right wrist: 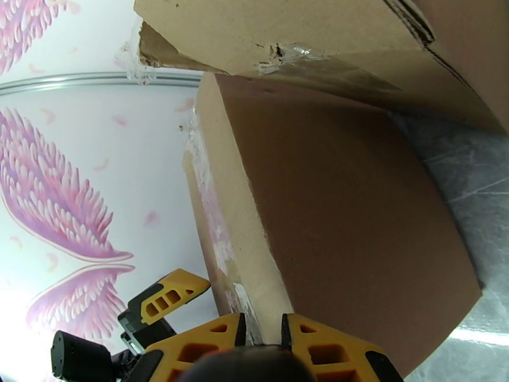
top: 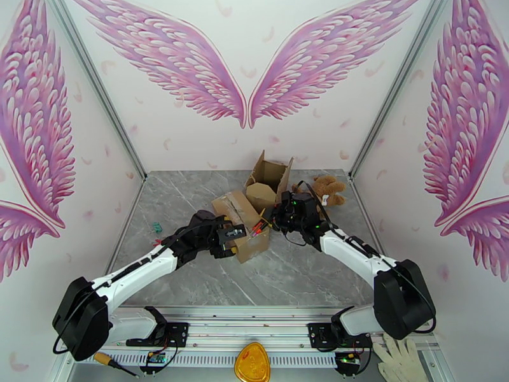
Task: Unpack the express box
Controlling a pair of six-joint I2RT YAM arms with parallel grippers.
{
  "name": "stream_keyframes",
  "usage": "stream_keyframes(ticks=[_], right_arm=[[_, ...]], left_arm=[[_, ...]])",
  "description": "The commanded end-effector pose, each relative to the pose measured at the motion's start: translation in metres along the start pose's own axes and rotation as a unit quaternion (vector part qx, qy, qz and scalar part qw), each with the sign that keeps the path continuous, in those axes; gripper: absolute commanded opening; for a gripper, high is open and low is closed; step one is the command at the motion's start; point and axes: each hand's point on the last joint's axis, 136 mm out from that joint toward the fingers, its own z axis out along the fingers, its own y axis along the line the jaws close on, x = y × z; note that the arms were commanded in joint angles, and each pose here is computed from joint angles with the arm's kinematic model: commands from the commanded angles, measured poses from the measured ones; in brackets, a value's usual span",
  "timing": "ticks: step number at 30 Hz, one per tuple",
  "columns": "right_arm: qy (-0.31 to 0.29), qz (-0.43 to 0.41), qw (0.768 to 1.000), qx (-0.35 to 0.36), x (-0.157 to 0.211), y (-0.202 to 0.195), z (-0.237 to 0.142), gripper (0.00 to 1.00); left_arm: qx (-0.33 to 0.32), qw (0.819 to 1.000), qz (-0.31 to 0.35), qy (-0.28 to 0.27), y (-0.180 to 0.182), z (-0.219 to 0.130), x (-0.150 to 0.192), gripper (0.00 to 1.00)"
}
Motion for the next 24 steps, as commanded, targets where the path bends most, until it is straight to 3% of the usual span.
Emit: stream_keyframes(ticks=[1, 7, 13, 18, 24], right_arm=[[0.081, 0.007, 0.997, -0.016, 0.034, 0.007, 0.009, 0.00], [0.084, -0.006, 0.996, -0.012, 0.029, 0.011, 0.010, 0.00], [0.051, -0.050, 0.997, 0.019, 0.009, 0.022, 0.006, 0.00], [0.020, -0.069, 0.997, 0.033, -0.004, 0.028, 0.000, 0.00], [0.031, -0.075, 0.996, 0.033, -0.006, 0.030, 0.006, 0.00]], left_arm=[[-0.038, 0.998, 0.016, -0.048, 0.022, 0.004, -0.039, 0.93], [-0.039, 0.997, 0.042, -0.054, 0.020, -0.001, -0.055, 0.95], [-0.010, 0.997, 0.076, -0.018, 0.025, -0.018, -0.053, 0.95], [0.006, 1.000, -0.020, -0.020, 0.052, -0.043, -0.061, 0.94], [-0.008, 0.984, -0.173, -0.043, 0.096, -0.052, -0.069, 0.94]])
